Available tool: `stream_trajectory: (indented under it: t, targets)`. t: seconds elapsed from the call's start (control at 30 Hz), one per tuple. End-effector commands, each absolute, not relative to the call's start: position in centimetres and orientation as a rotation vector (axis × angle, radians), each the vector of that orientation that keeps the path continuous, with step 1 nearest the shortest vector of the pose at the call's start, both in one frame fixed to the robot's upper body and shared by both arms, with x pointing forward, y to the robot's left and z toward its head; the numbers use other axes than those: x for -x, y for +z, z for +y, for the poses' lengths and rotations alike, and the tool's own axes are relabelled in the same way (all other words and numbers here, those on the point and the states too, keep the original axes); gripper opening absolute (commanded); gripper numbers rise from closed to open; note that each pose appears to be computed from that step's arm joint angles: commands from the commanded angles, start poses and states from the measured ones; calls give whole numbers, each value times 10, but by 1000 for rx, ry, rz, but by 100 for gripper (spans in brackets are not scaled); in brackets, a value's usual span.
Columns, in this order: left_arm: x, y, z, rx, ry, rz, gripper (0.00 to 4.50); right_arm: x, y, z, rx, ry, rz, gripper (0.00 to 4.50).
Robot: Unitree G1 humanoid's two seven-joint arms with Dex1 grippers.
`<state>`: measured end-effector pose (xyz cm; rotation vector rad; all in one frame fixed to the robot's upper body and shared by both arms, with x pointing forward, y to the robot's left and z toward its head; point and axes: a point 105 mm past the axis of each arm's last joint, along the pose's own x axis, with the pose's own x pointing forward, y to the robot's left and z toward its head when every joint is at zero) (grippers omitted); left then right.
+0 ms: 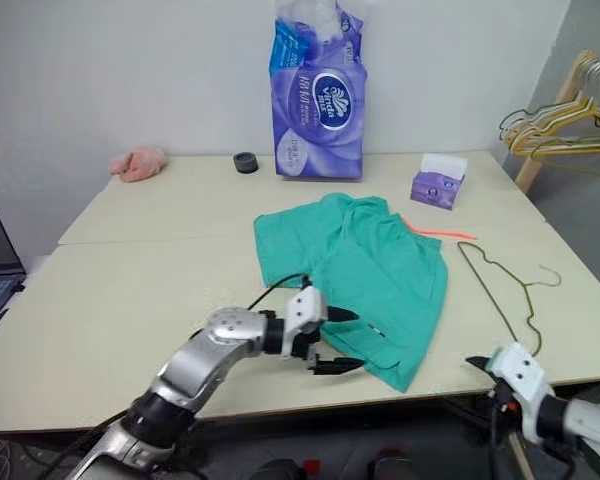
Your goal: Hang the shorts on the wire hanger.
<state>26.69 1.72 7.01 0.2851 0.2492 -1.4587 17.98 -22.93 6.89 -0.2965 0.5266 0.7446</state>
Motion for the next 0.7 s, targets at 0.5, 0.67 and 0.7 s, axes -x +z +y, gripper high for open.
stream_trajectory:
  t: [0.5,0.67,0.7]
  targets:
    - [-273,37,-19,-481,-1485,279,412,-184,84,-211,330,730,408,450]
    - [-277,34,-19,-470,-1448,284,266,-188,86,-208,333,732,397,450]
    - [-277,34,-18,-467,-1446,289,236,-189,86,-208,334,732,396,450]
